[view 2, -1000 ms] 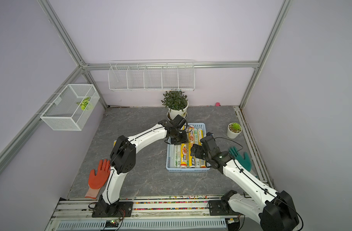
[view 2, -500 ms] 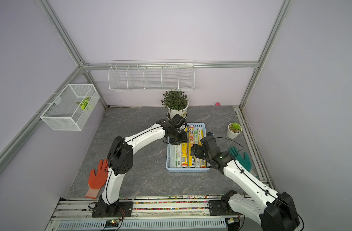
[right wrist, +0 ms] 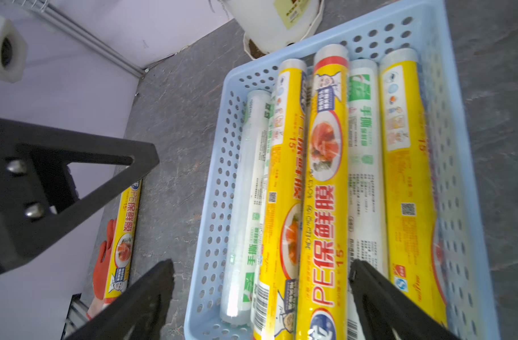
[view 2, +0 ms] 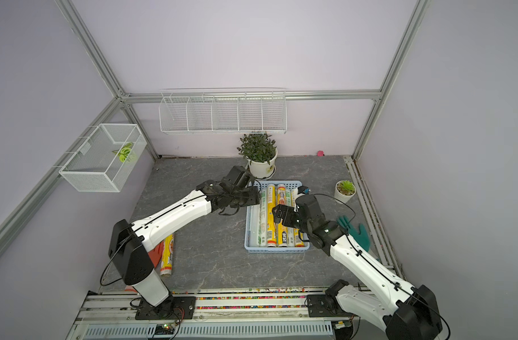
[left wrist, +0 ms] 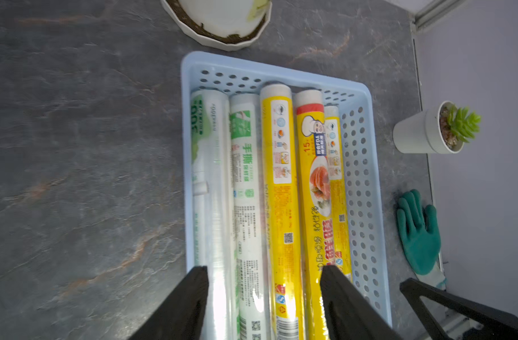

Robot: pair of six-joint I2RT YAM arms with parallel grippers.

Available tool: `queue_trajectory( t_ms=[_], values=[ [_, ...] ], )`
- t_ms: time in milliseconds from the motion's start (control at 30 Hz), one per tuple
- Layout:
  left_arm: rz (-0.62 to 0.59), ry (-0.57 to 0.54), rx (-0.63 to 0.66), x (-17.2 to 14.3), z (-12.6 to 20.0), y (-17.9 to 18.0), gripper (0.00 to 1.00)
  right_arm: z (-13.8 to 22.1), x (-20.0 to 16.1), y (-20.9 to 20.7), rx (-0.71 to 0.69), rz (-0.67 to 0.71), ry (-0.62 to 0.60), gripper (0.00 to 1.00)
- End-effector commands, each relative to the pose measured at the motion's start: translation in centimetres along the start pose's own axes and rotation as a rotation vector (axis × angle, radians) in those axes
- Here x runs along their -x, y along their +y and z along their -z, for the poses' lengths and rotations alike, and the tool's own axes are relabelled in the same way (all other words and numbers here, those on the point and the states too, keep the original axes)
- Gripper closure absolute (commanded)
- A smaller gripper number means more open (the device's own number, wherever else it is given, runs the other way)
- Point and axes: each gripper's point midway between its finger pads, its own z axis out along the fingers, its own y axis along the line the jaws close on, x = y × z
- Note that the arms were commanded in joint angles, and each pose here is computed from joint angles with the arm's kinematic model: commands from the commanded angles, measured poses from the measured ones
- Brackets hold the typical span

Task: Put the plastic wrap into the basket
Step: Pick up the plastic wrap from the center of the board.

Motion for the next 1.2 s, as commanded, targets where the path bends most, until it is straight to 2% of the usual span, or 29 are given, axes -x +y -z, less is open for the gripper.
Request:
queue_trajectory(
  t_ms=[0, 233, 433, 700, 900, 1167],
  values=[
    [0.032, -0.117, 0.097, 1.5, 1.2, 3.7, 0.33, -0.7, 0.1, 2.8, 0.060, 0.093, 0.011, 0.02],
    [0.145, -0.272, 0.166, 1.9, 4.8, 9.9, 0.29, -2.7, -1.8, 5.8, 0.095, 0.237, 0.092, 0.02],
    [0.224, -0.359, 0.223, 1.9, 6.7, 14.1, 0.20, -3.7, -2.7, 7.4, 0.113, 0.311, 0.135, 0.02],
    [0.385, -0.328, 0.365, 0.6, 8.2, 21.9, 0.15, -5.0, -3.9, 10.1, 0.145, 0.378, 0.202, 0.02],
    [0.528, -0.279, 0.428, -1.6, 9.3, 27.7, 0.08, -6.1, -4.7, 11.4, 0.170, 0.377, 0.230, 0.02],
    [0.616, -0.167, 0.500, -4.9, 8.6, 33.4, 0.00, -7.6, -6.2, 13.7, 0.212, 0.392, 0.302, 0.02]
  ],
)
